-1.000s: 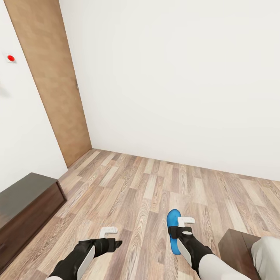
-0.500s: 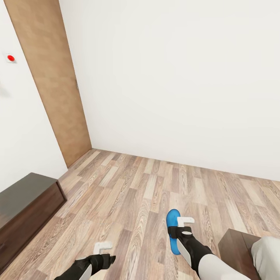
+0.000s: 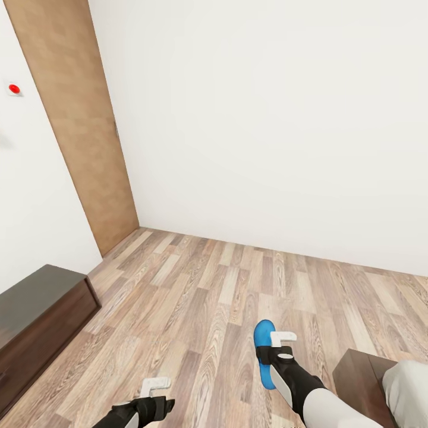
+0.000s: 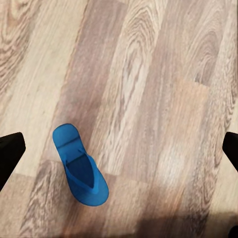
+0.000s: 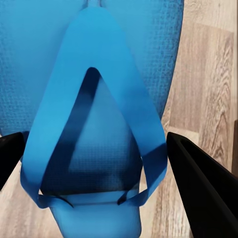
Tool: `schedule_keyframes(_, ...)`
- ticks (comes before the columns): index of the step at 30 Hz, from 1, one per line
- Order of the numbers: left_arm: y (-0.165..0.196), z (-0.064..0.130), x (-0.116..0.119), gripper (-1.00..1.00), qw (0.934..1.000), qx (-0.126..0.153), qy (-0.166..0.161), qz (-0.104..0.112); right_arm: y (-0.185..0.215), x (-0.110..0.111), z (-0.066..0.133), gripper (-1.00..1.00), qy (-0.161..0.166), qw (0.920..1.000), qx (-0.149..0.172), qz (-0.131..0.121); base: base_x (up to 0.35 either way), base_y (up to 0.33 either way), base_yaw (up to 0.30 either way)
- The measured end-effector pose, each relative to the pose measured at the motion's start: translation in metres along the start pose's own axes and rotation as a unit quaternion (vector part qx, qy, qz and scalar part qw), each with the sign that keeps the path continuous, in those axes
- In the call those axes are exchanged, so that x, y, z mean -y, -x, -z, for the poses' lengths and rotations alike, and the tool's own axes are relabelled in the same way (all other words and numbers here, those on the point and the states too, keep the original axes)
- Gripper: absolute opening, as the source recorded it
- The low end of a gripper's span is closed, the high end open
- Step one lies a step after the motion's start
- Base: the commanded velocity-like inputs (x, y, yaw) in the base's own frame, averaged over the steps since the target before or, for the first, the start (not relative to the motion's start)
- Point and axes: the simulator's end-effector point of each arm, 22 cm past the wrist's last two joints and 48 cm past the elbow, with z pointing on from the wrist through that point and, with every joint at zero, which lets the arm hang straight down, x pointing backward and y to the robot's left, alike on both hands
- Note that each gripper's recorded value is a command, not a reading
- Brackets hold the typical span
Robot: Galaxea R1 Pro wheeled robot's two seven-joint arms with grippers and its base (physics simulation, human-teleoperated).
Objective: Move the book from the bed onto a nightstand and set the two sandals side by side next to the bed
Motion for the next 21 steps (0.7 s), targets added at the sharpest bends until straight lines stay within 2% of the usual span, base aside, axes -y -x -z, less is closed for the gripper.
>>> schedule_keyframes(7,-0.0006,0.0000,0.0008,1.00,1.0000,-0.001,-0.002,-0.001,0.0000,-0.0009,0.0000,-1.00,0.002,1.0000,0.000,0.000,0.000,0.000,-0.103)
schedule_keyframes(21,0.0002,0.0000,0.0004,1.00,1.0000,0.003,-0.003,0.002,0.0001,-0.0065,0.0009,-1.00,0.005,1.0000,0.000,0.000,0.000,0.024,-0.008)
